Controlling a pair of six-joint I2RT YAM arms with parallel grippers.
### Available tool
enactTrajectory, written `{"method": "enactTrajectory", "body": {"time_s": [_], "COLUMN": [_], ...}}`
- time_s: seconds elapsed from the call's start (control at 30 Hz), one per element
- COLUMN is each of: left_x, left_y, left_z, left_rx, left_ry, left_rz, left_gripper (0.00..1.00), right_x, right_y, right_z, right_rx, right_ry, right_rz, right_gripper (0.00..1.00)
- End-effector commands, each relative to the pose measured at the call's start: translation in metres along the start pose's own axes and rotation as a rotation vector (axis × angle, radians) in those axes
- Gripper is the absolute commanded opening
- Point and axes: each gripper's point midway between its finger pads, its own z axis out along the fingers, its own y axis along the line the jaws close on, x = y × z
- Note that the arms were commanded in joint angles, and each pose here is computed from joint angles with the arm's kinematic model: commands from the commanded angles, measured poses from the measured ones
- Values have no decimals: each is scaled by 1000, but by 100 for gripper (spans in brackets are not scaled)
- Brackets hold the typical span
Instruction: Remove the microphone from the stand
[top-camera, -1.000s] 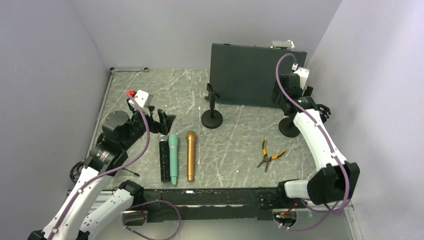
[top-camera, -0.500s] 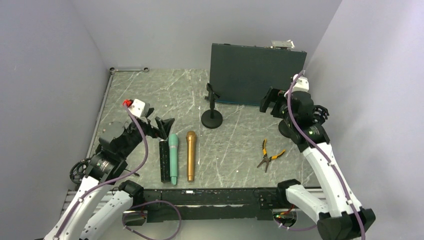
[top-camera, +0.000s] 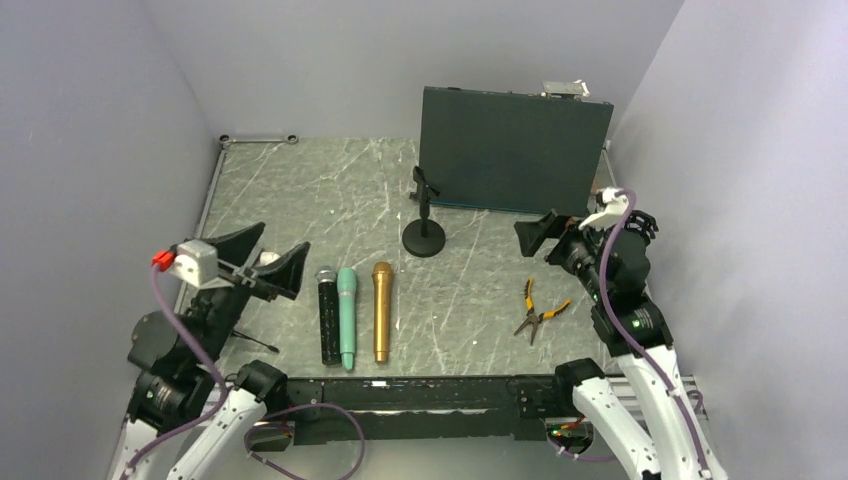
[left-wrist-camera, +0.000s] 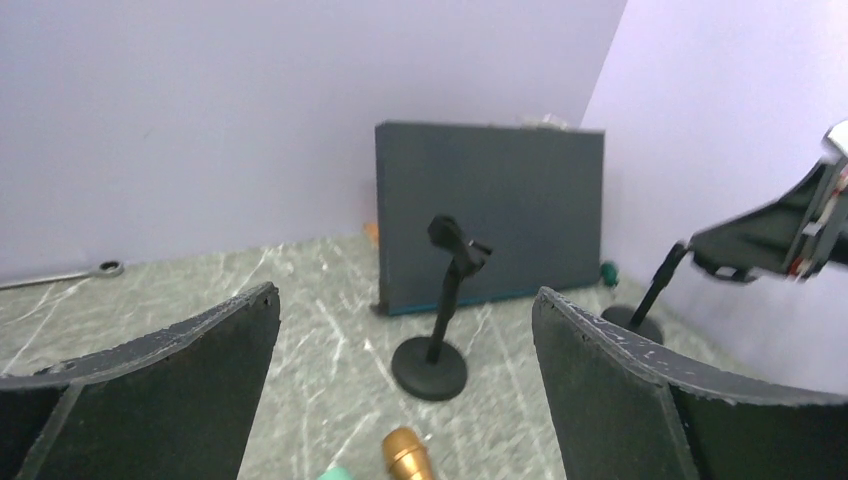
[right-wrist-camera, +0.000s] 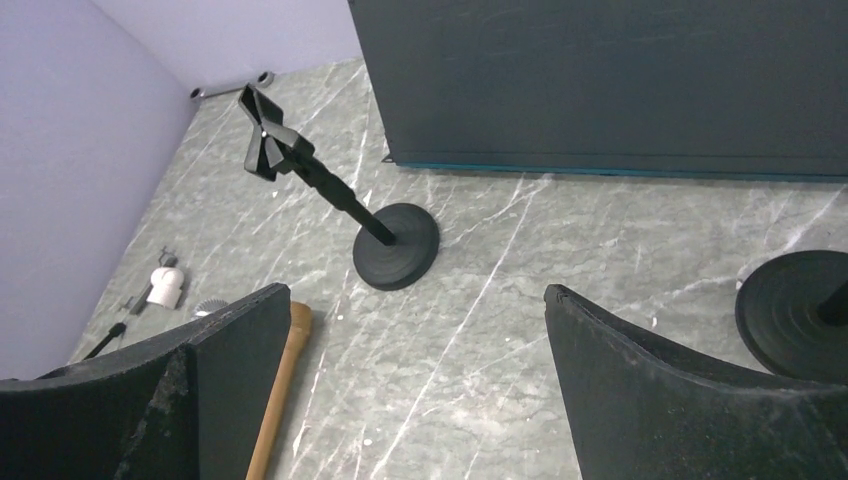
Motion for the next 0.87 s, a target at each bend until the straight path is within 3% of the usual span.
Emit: {"method": "enactTrajectory", "body": {"time_s": [0.0, 0.4, 0.73, 0.83], "left_x": [-34, -68, -81, -77], "left_y": [-5, -6, -11, -9], "left_z": [-15, -51, -52, -50], "left_rx": [0, 3, 11, 3], "left_ry": [-140, -296, -277, -263], "left_rz": [-103, -146, -146, -148], "left_gripper": [99, 99, 99, 99], "right_x": [2, 26, 14, 8], "right_y": [-3, -17, -26, -46], "right_z": [-12, -28, -43, -48], "right_rx": [-5, 25, 83, 222], "right_ry": [-54, -57, -116, -114], "right_rz": [8, 30, 9, 55], "right_gripper": [100, 100, 100, 100]}}
